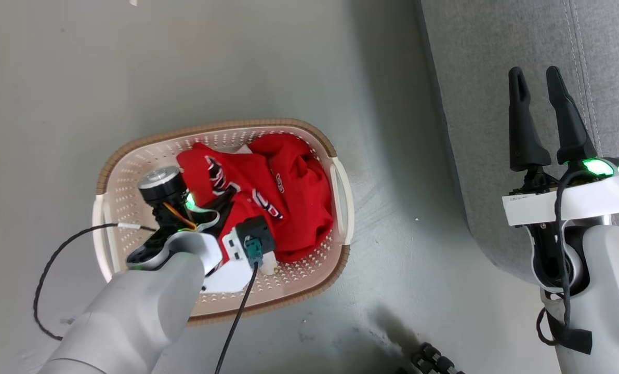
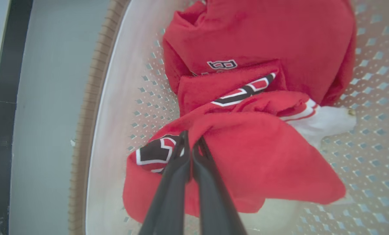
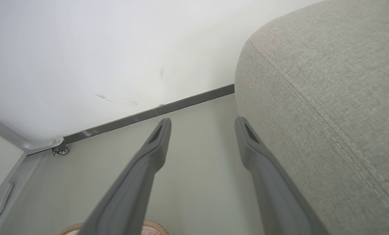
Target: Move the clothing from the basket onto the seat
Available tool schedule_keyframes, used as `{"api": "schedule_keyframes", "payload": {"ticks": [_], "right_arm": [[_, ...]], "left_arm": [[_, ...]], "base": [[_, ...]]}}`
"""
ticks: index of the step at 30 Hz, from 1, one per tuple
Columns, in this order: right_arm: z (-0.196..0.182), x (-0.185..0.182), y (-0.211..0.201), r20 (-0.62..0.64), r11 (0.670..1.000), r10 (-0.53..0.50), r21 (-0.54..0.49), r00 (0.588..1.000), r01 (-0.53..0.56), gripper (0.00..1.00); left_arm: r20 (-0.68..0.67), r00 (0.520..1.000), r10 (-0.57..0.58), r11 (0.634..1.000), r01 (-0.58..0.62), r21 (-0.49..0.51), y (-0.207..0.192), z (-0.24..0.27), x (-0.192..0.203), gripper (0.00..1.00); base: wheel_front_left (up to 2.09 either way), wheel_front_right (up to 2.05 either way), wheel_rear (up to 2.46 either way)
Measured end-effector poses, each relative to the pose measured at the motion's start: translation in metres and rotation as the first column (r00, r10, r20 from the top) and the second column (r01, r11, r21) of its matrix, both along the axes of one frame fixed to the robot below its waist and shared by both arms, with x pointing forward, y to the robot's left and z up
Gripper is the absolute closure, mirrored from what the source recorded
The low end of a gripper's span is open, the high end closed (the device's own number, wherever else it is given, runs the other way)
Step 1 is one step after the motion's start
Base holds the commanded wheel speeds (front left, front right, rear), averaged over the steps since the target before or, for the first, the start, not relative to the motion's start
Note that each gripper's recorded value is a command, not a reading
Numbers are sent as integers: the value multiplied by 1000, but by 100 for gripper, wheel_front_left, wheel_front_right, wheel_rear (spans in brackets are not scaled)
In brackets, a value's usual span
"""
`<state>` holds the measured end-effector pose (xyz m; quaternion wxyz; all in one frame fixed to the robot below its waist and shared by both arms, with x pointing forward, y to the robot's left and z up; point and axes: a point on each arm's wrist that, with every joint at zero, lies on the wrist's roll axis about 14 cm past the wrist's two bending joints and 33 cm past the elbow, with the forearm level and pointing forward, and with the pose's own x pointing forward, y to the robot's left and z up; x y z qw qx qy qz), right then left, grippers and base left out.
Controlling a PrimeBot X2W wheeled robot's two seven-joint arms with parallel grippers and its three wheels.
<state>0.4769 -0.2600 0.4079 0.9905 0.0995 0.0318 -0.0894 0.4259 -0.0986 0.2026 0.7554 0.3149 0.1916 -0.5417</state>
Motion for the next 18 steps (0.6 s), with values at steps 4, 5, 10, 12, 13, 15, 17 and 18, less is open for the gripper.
{"api": "schedule_keyframes", "payload": {"ticks": [4, 5, 10, 12, 13, 15, 17, 18], "right_arm": [[5, 2, 4, 14, 1000, 11, -5, 1000, -11, 0], [7, 2, 4, 19, 1000, 11, -5, 1000, -11, 0], [16, 5, 9, 38, 999, 29, -15, 999, -28, 0], [19, 5, 12, 46, 999, 37, -16, 998, -36, 0], [21, 6, 14, 49, 999, 41, -18, 998, -40, 0], [24, 6, 17, 55, 999, 50, -24, 997, -49, 0], [29, 6, 20, 66, 998, 58, -25, 996, -57, 0], [32, 7, 21, 72, 998, 62, -26, 995, -61, 0]], "left_arm": [[44, 996, 72, 994, -68, -83, -4, 25, 19, 100], [49, 994, 94, 990, -88, -107, -4, 32, 24, 100], [71, 973, 219, 956, -199, -215, 2, 64, 49, 100], [84, 963, 257, 940, -229, -254, 4, 78, 58, 100], [91, 958, 273, 933, -241, -269, 5, 85, 62, 100], [99, 948, 301, 918, -260, -299, 8, 96, 66, 100], [91, 940, 328, 904, -285, -318, 12, 104, 67, 100], [90, 935, 342, 898, -297, -324, 15, 107, 67, 100]], "base": [[0, 0, 0], [0, 0, 0], [0, 0, 0], [0, 0, 0], [0, 0, 0], [0, 0, 0], [0, 0, 0], [0, 0, 0]]}}
